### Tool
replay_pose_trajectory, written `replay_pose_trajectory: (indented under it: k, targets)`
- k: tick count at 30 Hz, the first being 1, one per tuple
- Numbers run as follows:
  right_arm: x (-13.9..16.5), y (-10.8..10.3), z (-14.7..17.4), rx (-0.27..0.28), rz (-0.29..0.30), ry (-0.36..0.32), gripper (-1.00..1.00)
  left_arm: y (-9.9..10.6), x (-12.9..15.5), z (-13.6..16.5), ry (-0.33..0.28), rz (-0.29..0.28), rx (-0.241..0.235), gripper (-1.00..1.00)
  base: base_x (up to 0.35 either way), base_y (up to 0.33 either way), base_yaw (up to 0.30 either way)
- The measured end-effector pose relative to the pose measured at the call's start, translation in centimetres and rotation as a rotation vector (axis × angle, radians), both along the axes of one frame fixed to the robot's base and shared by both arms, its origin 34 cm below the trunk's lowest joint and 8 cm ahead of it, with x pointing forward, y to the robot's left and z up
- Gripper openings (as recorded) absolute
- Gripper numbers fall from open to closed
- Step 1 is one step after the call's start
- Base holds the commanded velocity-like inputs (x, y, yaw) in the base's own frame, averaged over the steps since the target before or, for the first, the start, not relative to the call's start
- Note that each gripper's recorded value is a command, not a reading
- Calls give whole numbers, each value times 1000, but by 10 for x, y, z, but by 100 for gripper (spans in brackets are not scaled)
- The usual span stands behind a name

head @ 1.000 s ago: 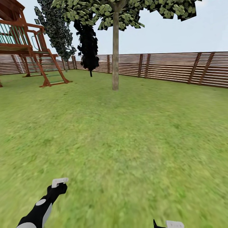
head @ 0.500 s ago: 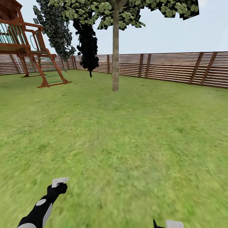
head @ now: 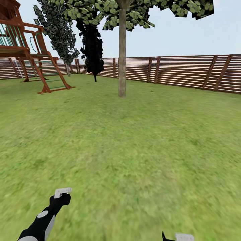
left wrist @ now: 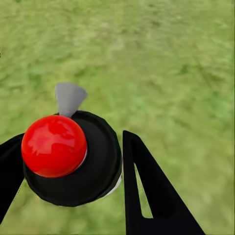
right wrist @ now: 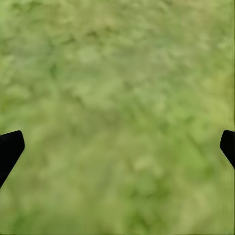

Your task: In the garden, pick up the pesticide atomizer on the floor and spray pesticide onto both trees until each tree trunk is fully covered.

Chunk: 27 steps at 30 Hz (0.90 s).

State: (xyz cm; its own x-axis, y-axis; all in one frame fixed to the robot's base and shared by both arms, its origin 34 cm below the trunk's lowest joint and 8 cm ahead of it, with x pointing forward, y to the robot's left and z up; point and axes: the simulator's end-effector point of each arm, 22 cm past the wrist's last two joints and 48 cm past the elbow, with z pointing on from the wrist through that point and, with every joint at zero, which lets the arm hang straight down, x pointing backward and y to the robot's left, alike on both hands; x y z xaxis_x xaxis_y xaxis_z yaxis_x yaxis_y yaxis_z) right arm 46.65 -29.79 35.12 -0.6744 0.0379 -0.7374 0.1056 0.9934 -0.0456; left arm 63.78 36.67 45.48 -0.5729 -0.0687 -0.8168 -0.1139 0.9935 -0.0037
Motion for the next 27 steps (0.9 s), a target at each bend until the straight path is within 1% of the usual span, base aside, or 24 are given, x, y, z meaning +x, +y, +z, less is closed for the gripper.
replay_pose_trajectory:
  k: [5, 8, 11, 16, 21, 27]
  targets:
    - [0, 0, 0, 0, 0, 0, 100, 6, -2, 0, 3, 4, 9, -100, 338, 0, 0]
    - [0, 0, 0, 0, 0, 0, 100, 0, -11, -8, 22, -8, 5, -100, 338, 0, 0]
    - [0, 0, 0, 0, 0, 0, 100, -6, -12, -10, 23, -17, 0, -100, 338, 0, 0]
    - [0, 0, 0, 0, 0, 0, 100, 2, -10, -6, 14, -8, 6, -100, 338, 0, 0]
    - [0, 0, 0, 0, 0, 0, 100, 0, -16, -11, 26, -18, 3, -100, 338, 0, 0]
    - [0, 0, 0, 0, 0, 0, 100, 4, -21, -13, 29, -8, 6, -100, 338, 0, 0]
